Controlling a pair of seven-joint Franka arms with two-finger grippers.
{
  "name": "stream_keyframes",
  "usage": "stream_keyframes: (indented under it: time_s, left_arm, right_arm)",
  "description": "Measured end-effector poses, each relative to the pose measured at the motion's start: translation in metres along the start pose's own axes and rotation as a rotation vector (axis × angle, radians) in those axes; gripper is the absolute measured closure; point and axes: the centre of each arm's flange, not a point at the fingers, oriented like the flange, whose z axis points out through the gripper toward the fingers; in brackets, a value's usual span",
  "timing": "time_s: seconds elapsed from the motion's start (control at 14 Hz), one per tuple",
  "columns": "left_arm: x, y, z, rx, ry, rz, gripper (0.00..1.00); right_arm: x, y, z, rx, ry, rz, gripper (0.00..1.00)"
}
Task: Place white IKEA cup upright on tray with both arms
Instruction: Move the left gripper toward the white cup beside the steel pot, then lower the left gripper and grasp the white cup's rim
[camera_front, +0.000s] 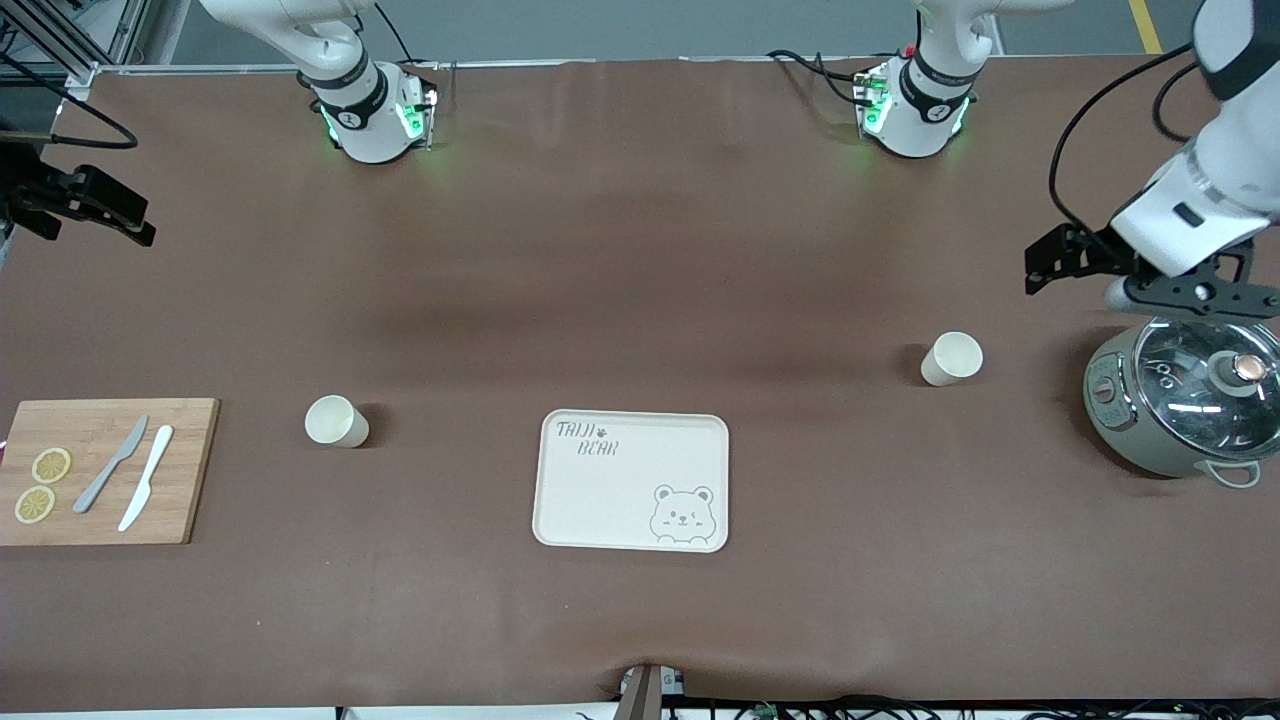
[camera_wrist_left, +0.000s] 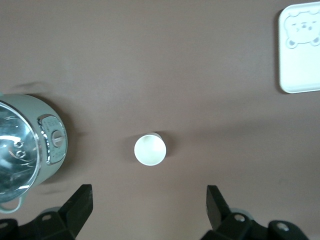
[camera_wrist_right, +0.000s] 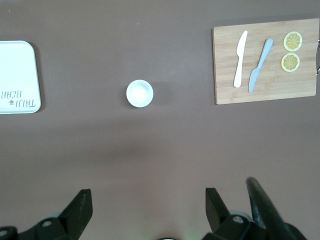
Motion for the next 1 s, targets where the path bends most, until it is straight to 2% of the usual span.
stream_keyframes:
  time_s: [0.29,0.71,1.0]
  left_arm:
    - [-0.014,-0.01,0.06,0.003,0.005,0.005,0.0]
    - [-0.041,-0.03,0.147,0.012,0.06,0.029,0.0]
    - [-0.058,-0.036,0.186,0.017,0.085,0.031,0.0]
  right_arm:
    - [0.0,0.001,0.001,0.0,-0.002,0.002,0.0]
    - [0.004,0.001,0.006,-0.002,-0.012,0.002,0.0]
    - [0.005,0.0,0.008,-0.003,-0.016,0.002,0.0]
